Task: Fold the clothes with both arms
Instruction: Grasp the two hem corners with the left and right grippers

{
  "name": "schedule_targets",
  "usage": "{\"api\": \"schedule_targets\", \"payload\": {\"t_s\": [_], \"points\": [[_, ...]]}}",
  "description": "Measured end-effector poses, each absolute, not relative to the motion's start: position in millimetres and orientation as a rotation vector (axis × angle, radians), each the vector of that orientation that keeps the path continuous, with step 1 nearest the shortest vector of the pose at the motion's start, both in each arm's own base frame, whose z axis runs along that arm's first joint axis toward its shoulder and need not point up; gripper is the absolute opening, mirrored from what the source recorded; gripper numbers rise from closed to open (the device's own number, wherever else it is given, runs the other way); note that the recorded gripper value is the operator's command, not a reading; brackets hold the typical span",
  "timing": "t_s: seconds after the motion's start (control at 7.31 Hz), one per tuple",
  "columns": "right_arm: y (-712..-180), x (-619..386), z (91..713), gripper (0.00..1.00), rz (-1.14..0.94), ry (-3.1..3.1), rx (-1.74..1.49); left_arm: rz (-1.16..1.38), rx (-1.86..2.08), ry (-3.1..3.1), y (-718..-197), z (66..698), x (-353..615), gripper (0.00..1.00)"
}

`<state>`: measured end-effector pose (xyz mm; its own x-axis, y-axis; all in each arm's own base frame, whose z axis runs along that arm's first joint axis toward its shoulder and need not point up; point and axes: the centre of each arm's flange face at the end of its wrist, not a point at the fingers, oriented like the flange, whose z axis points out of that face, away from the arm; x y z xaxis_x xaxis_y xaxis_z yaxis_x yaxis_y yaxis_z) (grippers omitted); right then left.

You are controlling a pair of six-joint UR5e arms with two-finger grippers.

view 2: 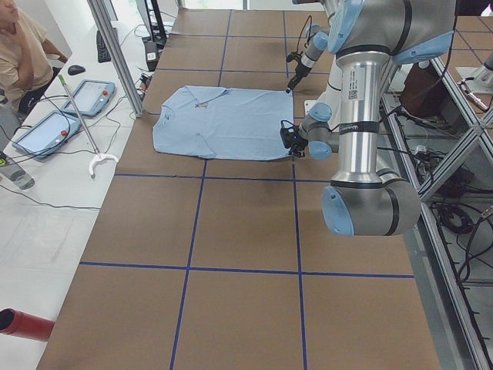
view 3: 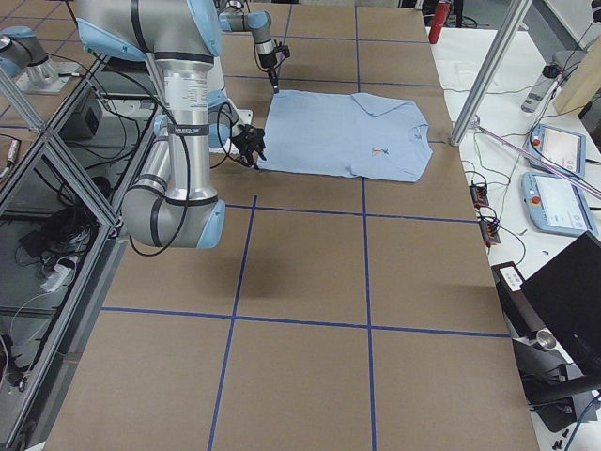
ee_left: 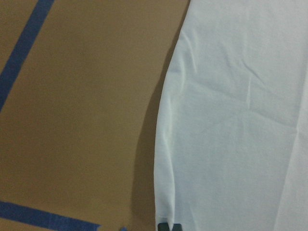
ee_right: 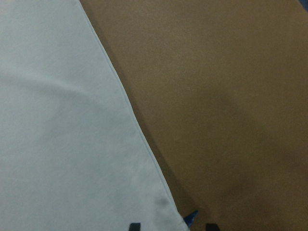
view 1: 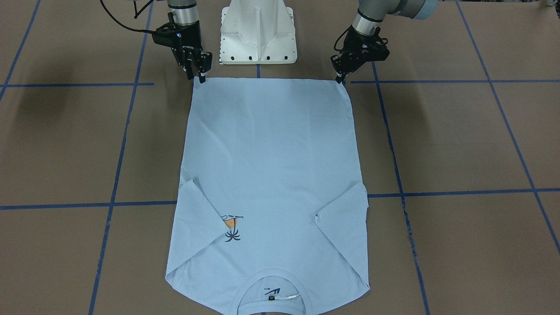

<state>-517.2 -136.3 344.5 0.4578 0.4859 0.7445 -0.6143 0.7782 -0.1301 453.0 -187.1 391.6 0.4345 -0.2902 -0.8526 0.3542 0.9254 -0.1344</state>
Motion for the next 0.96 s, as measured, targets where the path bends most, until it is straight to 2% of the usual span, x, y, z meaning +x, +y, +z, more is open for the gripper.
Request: {"api": "schedule_targets", "payload": {"t_s": [0.68,0.96], "points": [[-131.7,-518.4,346.5,0.41,0.674,-0.857,0.169,-0.402,0.069,1.048,-187.2,391.5,453.0,0.00],[-130.2,-520.1,349.6,0.41,0.672,-0.852,0.176,-0.402,0.069,1.048,-187.2,391.4,452.9,0.00]]}}
